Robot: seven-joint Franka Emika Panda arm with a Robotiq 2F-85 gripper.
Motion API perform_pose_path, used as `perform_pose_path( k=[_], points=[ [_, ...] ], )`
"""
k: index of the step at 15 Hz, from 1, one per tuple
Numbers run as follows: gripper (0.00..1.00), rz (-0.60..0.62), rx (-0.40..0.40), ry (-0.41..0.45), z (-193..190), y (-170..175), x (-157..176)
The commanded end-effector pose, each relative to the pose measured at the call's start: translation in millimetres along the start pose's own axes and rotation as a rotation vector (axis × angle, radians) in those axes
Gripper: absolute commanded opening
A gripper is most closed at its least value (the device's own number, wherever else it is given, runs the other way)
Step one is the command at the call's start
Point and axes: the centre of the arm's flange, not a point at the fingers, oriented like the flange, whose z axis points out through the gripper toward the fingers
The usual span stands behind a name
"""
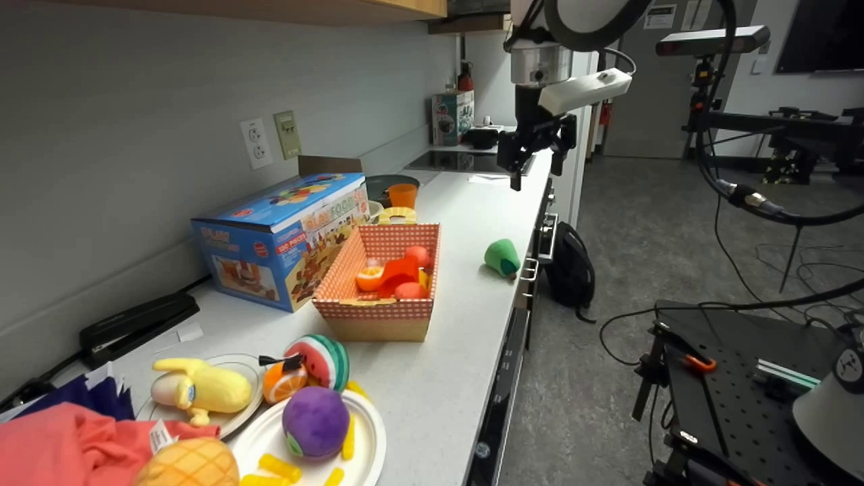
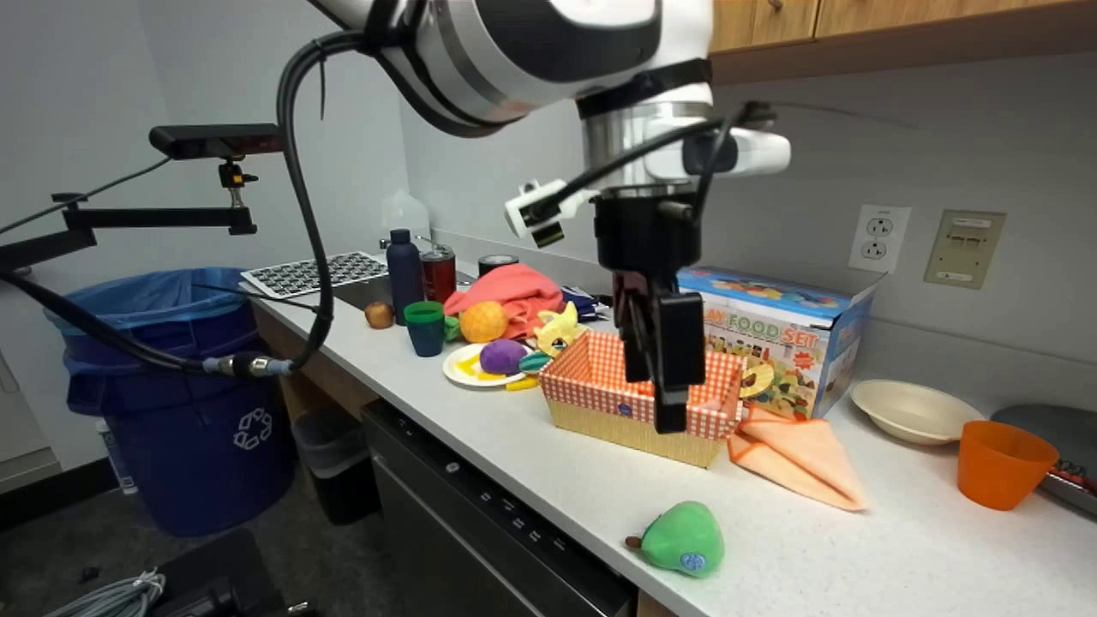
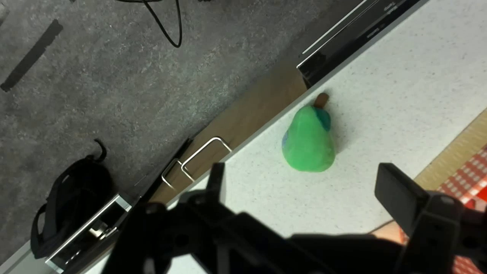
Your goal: Pick the green object and put in the basket
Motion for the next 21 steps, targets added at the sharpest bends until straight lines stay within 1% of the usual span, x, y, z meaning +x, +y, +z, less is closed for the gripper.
perform_pose_path(
  k=[1, 4, 9, 12, 19, 20, 21],
  points=[
    [1.00, 0.043, 0.035, -0.016, 37.8, 11.5, 31.2],
    [1.00, 0.071, 0.065, -0.033, 69.5, 12.9, 36.3],
    [1.00, 0.060, 0.107, -0.059, 112.4, -13.1, 27.0],
    [1.00, 0.044, 0.104, -0.063, 134.5, -25.3, 30.8],
    [1.00, 0.031, 0.082, -0.072, 176.5, -38.4, 48.7],
    [0.75, 0.035, 0.078, -0.066, 179.0, -40.2, 51.7],
    [0.72, 0.037, 0.074, -0.056, 178.6, -42.2, 54.1]
  ],
)
